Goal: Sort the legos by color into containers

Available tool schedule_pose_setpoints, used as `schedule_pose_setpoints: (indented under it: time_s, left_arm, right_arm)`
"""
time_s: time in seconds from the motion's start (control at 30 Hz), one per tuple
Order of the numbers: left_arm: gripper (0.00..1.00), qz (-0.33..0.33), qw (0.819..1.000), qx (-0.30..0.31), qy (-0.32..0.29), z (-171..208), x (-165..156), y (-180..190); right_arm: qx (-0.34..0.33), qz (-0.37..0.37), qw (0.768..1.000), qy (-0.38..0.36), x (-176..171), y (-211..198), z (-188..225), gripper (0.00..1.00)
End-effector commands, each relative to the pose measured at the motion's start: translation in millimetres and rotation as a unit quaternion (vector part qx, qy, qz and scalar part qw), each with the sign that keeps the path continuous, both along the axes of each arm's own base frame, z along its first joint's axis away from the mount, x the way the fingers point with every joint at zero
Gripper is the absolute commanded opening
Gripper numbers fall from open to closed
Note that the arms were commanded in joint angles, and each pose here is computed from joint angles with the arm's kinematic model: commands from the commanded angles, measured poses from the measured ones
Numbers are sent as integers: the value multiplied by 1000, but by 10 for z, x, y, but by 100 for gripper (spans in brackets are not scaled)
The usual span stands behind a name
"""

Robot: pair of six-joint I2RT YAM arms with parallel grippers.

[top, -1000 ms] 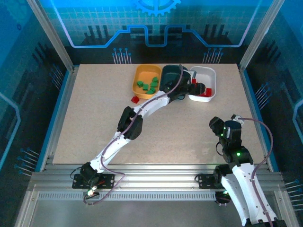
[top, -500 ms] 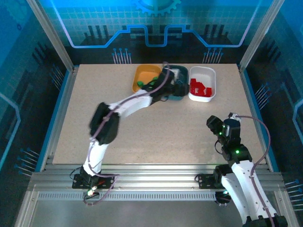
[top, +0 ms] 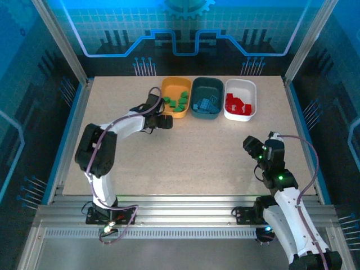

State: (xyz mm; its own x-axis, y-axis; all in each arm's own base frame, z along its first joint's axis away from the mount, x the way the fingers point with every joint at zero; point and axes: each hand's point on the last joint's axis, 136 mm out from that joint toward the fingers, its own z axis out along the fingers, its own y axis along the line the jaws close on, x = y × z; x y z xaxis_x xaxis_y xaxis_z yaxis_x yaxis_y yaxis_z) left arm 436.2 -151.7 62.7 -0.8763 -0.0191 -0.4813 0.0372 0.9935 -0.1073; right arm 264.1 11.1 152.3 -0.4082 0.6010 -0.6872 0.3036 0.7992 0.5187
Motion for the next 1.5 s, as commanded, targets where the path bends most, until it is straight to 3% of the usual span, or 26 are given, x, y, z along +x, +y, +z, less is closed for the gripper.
schedule_pose_setpoints:
  time_s: [0.0, 0.3, 0.63, 1.2, 1.47]
  left_arm:
    - [89, -52, 996, 75, 14, 24, 144, 91]
    - [85, -48, 992, 99, 59, -266, 398, 227]
    - [77, -47, 992, 69, 97, -393, 457, 164]
    - [39, -47, 989, 55, 130, -530, 363, 124]
    - [36, -37, 991, 43, 118, -341, 201, 145]
  right_arm:
    - [-10, 7, 1000, -5, 16, 14, -11, 68]
    - [-14, 5, 1000, -2, 18, 1, -27, 69]
    - [-16, 6, 1000, -8, 11, -1, 10, 69]
    - [-15, 8, 1000, -11, 6, 7, 25, 69]
    - [-15, 9, 1000, -10, 11, 11, 23, 69]
